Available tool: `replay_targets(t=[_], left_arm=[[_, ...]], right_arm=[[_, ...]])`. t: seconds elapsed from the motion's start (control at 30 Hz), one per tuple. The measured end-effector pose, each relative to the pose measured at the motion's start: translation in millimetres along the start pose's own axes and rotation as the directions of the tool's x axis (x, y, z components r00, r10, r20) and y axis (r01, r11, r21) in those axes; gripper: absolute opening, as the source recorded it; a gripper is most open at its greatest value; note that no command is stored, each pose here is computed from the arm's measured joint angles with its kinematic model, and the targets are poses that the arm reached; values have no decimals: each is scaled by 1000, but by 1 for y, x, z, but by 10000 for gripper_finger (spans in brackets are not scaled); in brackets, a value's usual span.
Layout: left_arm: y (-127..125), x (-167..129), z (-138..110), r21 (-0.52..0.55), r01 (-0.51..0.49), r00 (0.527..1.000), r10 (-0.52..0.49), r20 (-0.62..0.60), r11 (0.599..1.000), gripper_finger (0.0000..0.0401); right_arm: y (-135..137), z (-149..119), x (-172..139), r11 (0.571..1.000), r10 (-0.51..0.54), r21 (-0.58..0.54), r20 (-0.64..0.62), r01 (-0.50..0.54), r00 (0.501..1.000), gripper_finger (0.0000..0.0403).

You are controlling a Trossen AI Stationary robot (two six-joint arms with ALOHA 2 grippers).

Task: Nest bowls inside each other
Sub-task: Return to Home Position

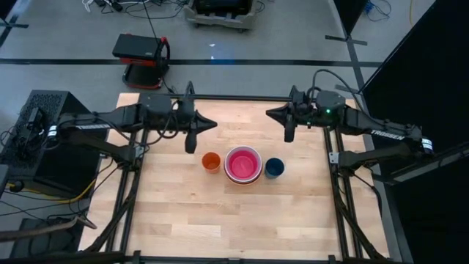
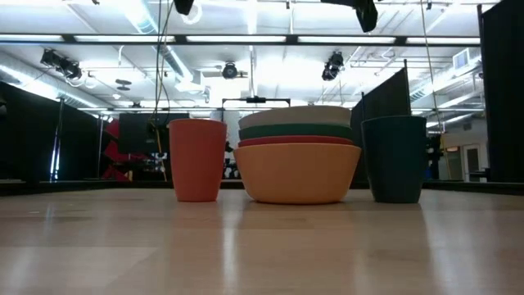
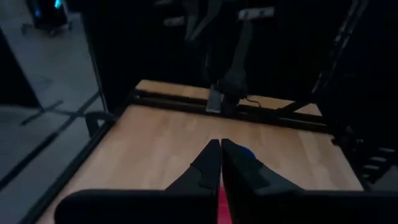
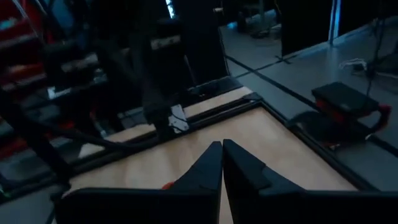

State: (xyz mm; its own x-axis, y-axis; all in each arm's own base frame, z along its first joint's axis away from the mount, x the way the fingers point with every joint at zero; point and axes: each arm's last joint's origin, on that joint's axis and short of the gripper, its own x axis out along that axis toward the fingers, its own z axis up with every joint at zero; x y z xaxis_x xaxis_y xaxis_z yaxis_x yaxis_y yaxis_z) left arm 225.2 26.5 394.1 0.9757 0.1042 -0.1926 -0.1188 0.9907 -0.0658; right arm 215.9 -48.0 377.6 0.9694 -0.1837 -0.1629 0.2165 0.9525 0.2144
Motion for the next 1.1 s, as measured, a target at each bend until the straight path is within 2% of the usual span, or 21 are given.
replay_targets(t=[0.27,0.57,0.83,1.0,1.1], left_arm=[[0,-11,7,104,56,996,-62,56,993,0],[-1,-23,15,226,98,984,-128,120,969,0],[4,-70,12,278,69,992,-96,85,958,0],[6,-84,-7,254,51,996,-69,62,966,0],[8,-80,-27,197,43,993,-63,98,979,0]], right_arm=[[5,8,-8,987,79,-144,60,-70,995,0],[11,17,-19,942,172,-312,132,-124,976,0],[11,18,-65,927,144,-368,164,-74,976,0],[5,-7,-75,940,114,-335,148,-59,982,0],[1,-24,-74,953,108,-297,165,-55,980,0]])
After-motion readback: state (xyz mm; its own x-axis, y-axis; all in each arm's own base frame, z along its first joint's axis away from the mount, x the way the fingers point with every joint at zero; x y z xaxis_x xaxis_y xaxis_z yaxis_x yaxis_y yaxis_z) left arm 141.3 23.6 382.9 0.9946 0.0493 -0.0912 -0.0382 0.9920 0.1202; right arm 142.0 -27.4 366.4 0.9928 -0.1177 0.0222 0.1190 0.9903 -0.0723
